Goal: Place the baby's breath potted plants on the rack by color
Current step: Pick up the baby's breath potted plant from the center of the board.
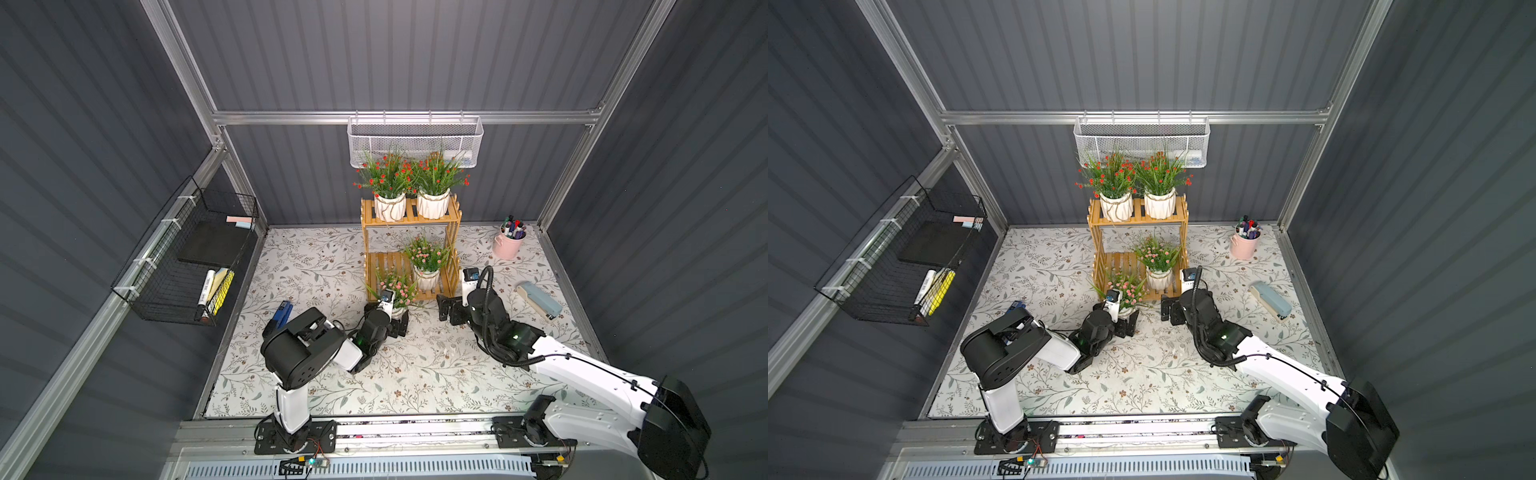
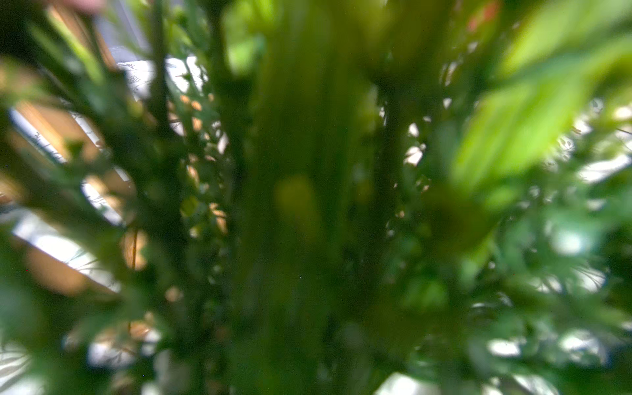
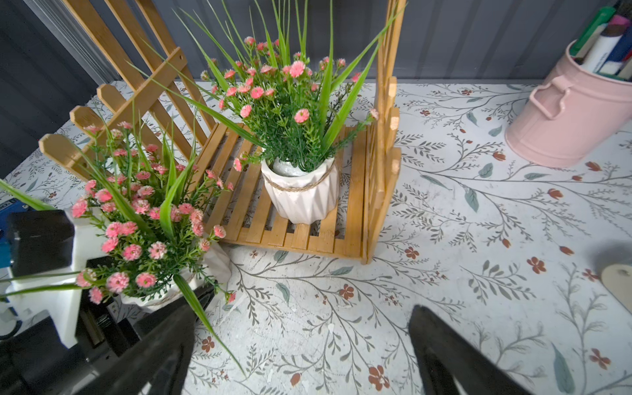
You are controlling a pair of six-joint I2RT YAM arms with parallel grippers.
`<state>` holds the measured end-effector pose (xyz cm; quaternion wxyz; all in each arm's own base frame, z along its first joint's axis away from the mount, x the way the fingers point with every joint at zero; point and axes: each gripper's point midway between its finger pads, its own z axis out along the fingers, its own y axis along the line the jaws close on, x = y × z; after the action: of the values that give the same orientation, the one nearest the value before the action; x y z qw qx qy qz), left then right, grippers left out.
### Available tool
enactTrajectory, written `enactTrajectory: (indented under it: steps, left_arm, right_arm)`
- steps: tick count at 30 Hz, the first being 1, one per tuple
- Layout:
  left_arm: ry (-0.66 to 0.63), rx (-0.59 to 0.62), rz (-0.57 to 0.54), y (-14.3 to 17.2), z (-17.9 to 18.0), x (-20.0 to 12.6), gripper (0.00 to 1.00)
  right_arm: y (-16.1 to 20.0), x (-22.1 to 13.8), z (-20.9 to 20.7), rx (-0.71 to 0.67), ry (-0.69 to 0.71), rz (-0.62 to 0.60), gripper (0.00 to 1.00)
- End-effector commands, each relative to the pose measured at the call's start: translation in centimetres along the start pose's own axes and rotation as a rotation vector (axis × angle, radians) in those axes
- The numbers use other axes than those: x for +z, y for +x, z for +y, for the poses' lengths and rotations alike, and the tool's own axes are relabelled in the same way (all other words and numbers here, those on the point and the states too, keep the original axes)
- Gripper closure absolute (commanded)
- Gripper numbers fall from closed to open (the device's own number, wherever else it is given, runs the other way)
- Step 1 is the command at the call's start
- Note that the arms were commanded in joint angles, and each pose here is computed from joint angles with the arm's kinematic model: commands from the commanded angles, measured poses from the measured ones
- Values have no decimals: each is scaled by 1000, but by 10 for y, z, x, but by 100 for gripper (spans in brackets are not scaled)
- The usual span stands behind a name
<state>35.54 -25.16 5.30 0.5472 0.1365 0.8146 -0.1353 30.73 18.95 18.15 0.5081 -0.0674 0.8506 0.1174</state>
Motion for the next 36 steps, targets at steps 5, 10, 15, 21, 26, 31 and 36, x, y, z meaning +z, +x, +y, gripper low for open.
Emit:
enactTrajectory:
  steps: [5, 10, 15, 21, 26, 31, 36]
  left_arm:
    - [4, 16, -26, -9, 0, -2, 22]
    - [9, 9, -41, -20, -1, -7, 31]
    - [48, -2, -35, -34, -9, -12, 36]
    - [56, -49, -65, -58, -10, -26, 35]
    - [35, -104, -85, -87, -11, -27, 35]
    - [-7, -111, -63, -97, -14, -2, 34]
    - [-107, -125, -85, -99, -2, 17, 33]
  right_arm:
    - [10, 4, -6, 37, 20, 20, 1]
    - [13, 5, -6, 29, 22, 28, 1]
    - [13, 8, -11, 23, 36, 20, 1]
    - [5, 7, -20, 27, 53, 5, 1]
    - [-9, 1, -23, 27, 49, -14, 1]
    - [-31, -6, -16, 3, 23, -42, 1]
    - [-43, -12, -11, -7, -7, -43, 1]
